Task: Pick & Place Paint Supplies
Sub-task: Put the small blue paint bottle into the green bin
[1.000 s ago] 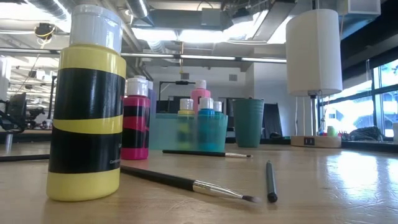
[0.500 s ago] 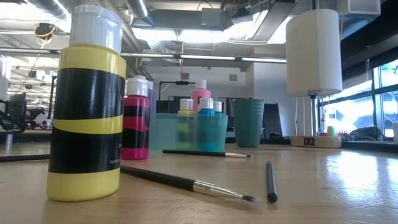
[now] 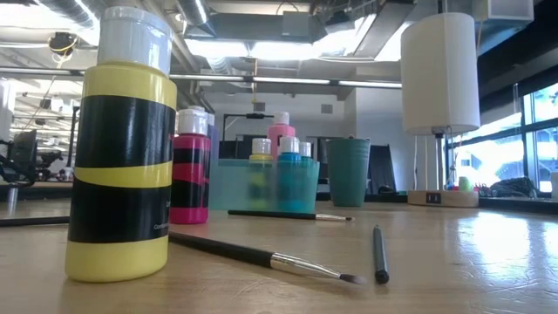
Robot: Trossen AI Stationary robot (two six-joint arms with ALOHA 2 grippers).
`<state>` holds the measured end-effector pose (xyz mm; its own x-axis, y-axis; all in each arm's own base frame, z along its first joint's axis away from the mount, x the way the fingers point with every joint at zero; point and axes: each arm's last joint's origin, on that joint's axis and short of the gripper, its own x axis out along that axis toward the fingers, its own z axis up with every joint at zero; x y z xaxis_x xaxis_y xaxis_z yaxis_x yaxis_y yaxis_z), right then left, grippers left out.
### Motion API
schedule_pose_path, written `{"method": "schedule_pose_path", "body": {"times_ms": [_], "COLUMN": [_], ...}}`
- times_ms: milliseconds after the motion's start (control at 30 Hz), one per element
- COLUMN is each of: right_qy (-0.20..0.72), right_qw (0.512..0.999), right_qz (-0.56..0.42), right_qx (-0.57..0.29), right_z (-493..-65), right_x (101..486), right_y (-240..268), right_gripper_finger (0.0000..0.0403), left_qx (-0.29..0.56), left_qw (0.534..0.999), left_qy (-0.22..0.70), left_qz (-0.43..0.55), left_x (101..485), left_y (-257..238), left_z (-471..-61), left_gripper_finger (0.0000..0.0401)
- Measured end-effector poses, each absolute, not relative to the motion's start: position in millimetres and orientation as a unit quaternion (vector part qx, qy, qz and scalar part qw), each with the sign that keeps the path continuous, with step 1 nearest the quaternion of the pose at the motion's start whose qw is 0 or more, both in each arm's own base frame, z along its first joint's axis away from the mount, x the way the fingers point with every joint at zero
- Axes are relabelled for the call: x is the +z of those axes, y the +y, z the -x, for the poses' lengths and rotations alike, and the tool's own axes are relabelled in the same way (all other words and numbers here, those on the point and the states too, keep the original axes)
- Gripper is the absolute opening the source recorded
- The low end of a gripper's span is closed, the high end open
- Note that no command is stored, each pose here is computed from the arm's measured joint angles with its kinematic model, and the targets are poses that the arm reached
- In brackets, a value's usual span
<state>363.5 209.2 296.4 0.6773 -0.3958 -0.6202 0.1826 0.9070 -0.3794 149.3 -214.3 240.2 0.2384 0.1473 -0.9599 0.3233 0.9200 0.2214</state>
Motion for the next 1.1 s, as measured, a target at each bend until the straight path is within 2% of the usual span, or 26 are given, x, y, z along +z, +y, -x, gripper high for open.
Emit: {"method": "schedule_pose_path", "body": {"times_ms": [200,467,733,1100], "right_qy": [0.369,0.367,0.367,0.367], "right_qw": [0.904,0.905,0.905,0.905], "right_qz": [0.144,0.137,0.136,0.136], "right_qx": [-0.161,-0.164,-0.164,-0.164], "right_z": [-363.9,-363.9,-363.9,-364.0], "right_x": [296.4,296.4,296.3,296.3], "right_y": [208.5,208.5,208.5,208.4], "right_gripper_finger": [0.0289,0.0289,0.0289,0.0289], "left_qx": [-0.078,-0.059,-0.064,-0.069], "left_qw": [0.771,0.785,0.787,0.783], "left_qy": [0.605,0.596,0.583,0.589], "left_qz": [-0.183,-0.159,-0.193,-0.187], "left_x": [240.2,239.8,238.4,238.2], "left_y": [-218.5,-220.2,-220.5,-220.8], "left_z": [-151.8,-153.8,-154.5,-154.0], "left_gripper_finger": [0.029,0.029,0.029,0.029]}}
